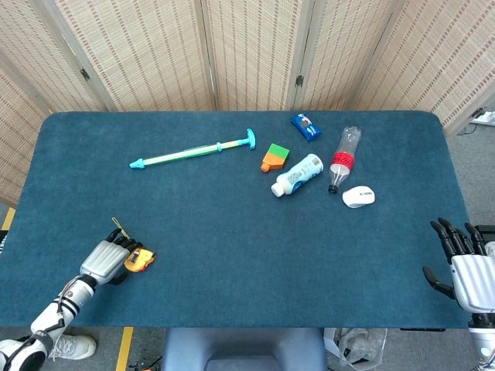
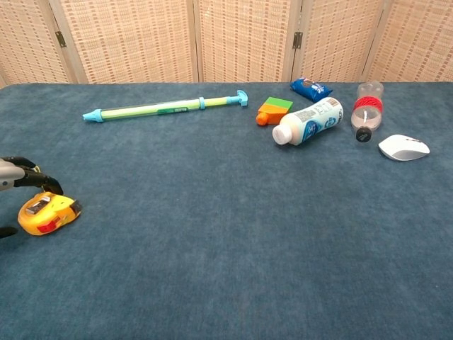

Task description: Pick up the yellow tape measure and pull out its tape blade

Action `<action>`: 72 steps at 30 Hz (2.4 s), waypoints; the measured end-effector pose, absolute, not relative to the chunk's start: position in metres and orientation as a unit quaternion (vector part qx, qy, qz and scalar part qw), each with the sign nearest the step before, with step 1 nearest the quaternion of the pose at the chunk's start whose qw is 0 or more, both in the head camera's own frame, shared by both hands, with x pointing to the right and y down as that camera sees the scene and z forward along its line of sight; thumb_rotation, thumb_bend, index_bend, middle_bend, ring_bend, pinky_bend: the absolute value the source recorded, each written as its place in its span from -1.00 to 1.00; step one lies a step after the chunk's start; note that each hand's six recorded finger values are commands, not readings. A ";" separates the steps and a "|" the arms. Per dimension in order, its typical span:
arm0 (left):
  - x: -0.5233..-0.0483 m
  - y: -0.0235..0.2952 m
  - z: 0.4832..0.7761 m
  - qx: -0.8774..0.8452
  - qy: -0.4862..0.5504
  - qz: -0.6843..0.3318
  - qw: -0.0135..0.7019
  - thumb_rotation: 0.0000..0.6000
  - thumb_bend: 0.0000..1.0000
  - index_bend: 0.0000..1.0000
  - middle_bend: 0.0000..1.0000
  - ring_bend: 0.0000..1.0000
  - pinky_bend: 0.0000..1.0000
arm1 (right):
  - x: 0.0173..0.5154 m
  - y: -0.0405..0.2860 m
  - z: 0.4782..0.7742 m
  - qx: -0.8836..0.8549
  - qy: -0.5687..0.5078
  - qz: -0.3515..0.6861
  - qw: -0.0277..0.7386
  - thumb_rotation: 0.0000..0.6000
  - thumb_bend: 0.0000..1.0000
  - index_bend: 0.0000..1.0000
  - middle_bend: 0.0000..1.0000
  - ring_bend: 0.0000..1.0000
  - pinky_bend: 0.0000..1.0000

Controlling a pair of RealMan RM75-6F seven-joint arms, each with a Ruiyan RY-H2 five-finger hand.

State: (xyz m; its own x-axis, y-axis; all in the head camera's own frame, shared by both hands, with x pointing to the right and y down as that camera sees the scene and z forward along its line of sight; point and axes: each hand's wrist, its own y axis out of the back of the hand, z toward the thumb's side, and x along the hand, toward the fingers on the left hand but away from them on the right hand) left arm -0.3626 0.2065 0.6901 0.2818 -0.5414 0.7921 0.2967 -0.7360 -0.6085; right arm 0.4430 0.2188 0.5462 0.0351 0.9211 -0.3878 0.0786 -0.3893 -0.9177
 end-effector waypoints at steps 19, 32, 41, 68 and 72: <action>-0.363 0.208 0.698 -0.710 0.102 -0.600 0.354 1.00 -0.24 -0.64 -0.52 -0.56 -0.97 | 0.448 0.221 0.545 -0.612 -0.410 0.566 0.370 1.00 -0.33 -0.83 -0.77 -0.70 -0.93; -0.360 0.208 0.703 -0.712 0.112 -0.590 0.363 1.00 -0.24 -0.58 -0.52 -0.55 -0.93 | 0.447 0.221 0.544 -0.611 -0.411 0.566 0.370 1.00 -0.33 -0.82 -0.77 -0.70 -0.93; -0.360 0.208 0.706 -0.714 0.121 -0.583 0.367 1.00 -0.24 -0.46 -0.41 -0.46 -0.91 | 0.445 0.221 0.544 -0.612 -0.409 0.566 0.371 1.00 -0.33 -0.81 -0.77 -0.70 -0.93; -0.331 0.157 0.652 -0.738 0.218 -0.500 0.397 1.00 -0.24 0.02 0.07 -0.06 -0.53 | 0.348 0.164 0.546 -0.724 -0.345 0.462 0.379 1.00 -0.33 -0.52 -0.72 -0.70 -0.93; -0.320 0.140 0.631 -0.737 0.237 -0.490 0.400 1.00 -0.23 0.03 0.08 -0.05 -0.53 | 0.311 0.147 0.548 -0.767 -0.331 0.421 0.355 1.00 -0.33 -0.44 -0.72 -0.70 -0.93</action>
State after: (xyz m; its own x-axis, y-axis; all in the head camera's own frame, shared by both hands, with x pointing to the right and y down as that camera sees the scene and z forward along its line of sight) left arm -0.3201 0.1399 0.6313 0.4074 -0.7419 0.5326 0.0418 -0.5674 -0.8224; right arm 0.3112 0.1474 0.5483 0.4276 0.8056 -0.4102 0.2084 -0.5294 -0.8224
